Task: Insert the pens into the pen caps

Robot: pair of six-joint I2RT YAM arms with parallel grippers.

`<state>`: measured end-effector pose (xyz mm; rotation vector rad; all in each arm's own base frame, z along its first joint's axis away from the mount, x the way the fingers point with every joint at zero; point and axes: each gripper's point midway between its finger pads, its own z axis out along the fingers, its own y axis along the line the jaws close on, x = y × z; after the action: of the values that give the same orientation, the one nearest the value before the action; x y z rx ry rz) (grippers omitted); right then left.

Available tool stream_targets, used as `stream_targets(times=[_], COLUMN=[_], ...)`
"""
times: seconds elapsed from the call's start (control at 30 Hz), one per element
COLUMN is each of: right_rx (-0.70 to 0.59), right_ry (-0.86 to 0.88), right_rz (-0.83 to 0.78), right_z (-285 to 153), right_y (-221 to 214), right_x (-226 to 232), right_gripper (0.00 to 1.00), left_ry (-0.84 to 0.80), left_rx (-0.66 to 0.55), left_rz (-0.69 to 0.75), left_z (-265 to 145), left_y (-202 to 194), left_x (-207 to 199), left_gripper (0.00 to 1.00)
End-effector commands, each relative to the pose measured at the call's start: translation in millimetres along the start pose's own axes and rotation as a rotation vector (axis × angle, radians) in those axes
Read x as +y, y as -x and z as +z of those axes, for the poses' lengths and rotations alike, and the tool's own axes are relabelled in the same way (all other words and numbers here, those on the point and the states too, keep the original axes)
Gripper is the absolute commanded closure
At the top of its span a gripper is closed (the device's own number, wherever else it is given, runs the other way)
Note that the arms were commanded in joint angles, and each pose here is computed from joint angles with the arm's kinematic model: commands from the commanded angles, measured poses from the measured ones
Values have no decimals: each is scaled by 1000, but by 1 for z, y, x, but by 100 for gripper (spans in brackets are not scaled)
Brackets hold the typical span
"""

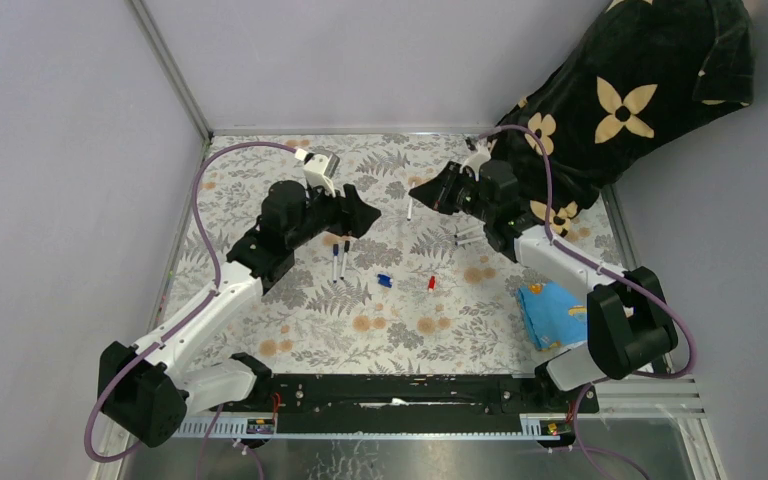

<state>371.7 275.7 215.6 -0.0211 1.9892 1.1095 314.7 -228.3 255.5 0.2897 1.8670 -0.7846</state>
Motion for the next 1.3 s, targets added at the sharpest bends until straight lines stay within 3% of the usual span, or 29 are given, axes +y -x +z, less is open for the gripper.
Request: stream_targets(times=[0.0, 0.43, 0.73, 1.0, 1.27], right_rx=[-195, -260, -204, -184, -142], right_ry=[268, 413, 477, 502, 503], right_rz=[95, 40, 2, -13, -36], right_z=[-16, -36, -34, -34, -30], right_y=[34, 31, 12, 5, -5], right_x=[73, 133, 154, 164, 166], right_gripper=[98, 99, 98, 99, 99], left_ry=[-160, -203, -222, -226, -225], left_rx=[-68, -46, -58, -57, -59], left_rz=[-2, -18, -13, -12, -13], left_z=[-3, 0, -3, -3, -4], left_y=[18, 15, 17, 18, 18], left_x=[-28, -31, -34, -35, -35], left_gripper=[25, 29, 38, 60, 61])
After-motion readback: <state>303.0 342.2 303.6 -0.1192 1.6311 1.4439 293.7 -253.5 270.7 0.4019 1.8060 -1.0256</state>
